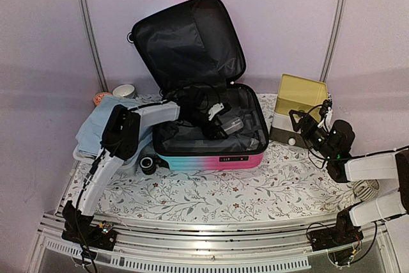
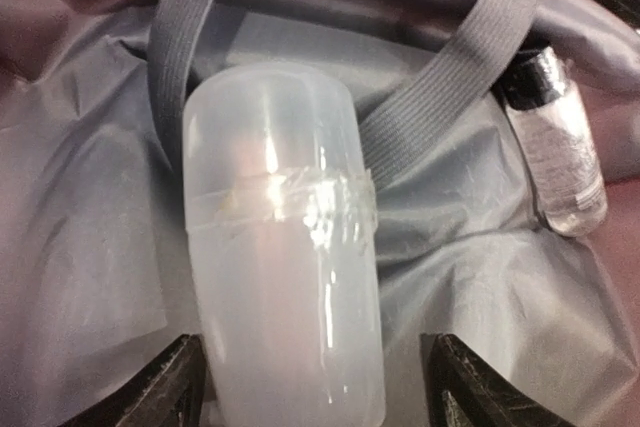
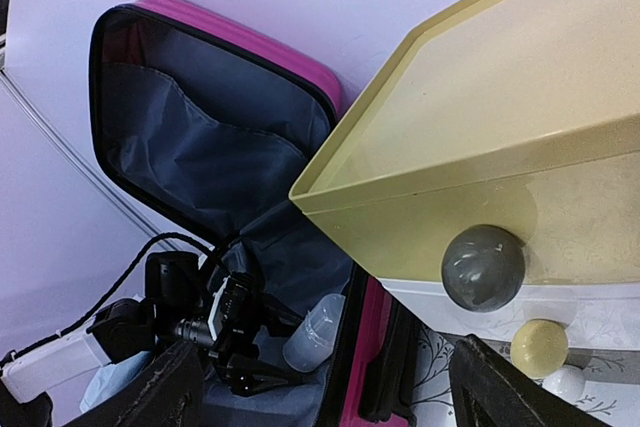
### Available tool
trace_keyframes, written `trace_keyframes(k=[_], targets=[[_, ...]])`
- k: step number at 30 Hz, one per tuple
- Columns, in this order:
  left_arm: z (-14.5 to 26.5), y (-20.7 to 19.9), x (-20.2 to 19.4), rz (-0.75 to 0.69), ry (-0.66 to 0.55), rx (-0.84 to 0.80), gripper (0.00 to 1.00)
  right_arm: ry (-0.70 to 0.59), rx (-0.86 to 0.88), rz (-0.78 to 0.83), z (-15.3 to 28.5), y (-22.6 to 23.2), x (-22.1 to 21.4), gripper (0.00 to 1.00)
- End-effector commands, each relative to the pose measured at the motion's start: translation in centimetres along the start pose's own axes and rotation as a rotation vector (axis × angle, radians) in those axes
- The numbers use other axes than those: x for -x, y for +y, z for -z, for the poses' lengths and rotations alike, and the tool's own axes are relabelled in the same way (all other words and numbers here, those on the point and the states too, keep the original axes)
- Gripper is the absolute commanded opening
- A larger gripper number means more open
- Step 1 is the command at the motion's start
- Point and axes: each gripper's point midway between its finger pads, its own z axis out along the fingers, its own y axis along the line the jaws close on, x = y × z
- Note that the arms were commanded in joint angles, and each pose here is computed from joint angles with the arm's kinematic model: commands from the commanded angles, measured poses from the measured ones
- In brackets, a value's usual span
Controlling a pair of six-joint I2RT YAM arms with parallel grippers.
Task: Open, take out, and arrange the luggage
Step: Pick up the makeup from the opened luggage.
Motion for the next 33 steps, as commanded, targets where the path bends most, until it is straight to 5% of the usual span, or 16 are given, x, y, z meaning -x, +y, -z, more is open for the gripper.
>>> trace_keyframes(k=[1, 13, 33], targets=[[-0.6, 0.1, -0.9, -0.021, 0.05, 0.043, 0.76, -0.021, 0.002, 0.01, 0.4, 0.3, 0.3, 0.87], [1.3, 0.5, -0.4, -0.064, 0.024, 0.144, 0.5, -0.016, -0.054, 0.01, 0.8, -0.7, 0.2, 0.87], [11.0, -1.0, 0.0, -0.012, -0.084, 0.332, 0.46, 0.07, -0.12, -0.368, 2.2, -6.2, -1.6, 0.88]])
